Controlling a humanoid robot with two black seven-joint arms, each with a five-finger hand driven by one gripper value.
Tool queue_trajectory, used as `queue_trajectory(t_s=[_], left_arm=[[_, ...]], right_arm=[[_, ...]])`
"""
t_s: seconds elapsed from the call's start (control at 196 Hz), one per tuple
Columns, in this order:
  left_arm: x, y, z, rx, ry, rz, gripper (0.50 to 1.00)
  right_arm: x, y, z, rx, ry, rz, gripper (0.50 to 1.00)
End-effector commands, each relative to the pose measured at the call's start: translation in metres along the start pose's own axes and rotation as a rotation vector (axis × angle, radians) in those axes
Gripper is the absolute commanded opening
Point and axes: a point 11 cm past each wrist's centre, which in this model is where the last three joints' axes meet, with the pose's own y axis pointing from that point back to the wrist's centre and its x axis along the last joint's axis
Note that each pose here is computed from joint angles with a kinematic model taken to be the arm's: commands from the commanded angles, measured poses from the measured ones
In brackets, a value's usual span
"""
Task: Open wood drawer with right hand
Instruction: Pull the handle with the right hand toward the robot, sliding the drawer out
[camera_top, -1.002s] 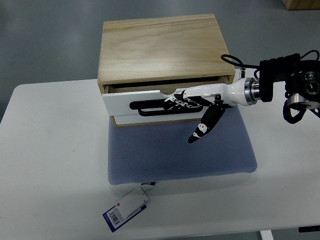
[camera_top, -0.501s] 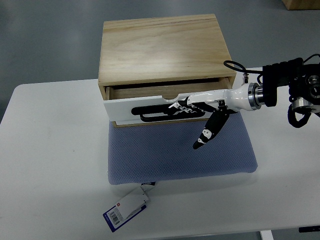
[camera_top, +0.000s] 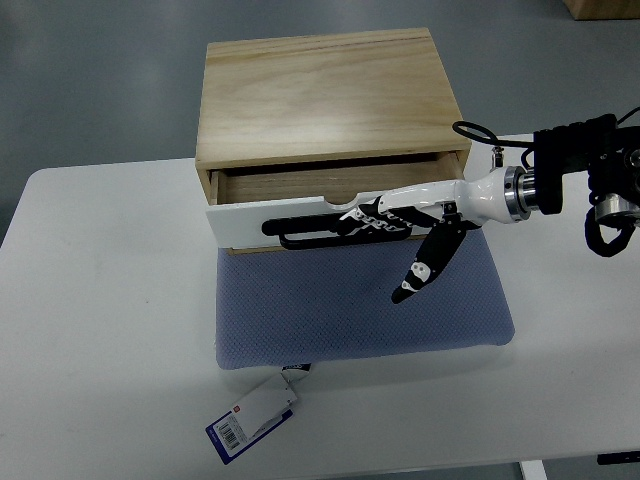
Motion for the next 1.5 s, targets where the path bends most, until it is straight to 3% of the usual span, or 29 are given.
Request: queue_trajectory(t_s=[0.0, 1.493], left_arm=[[0.000, 0.000, 0.000, 0.000, 0.000, 0.000, 1.000], [0.000, 0.000, 0.000, 0.000, 0.000, 0.000, 1.000]], right_arm=[[-0.003, 0.002, 0.002, -0.009, 0.001, -0.008, 0.950], [-0.004, 0.021, -0.006, 0.027, -0.053, -0.021, 0.950]])
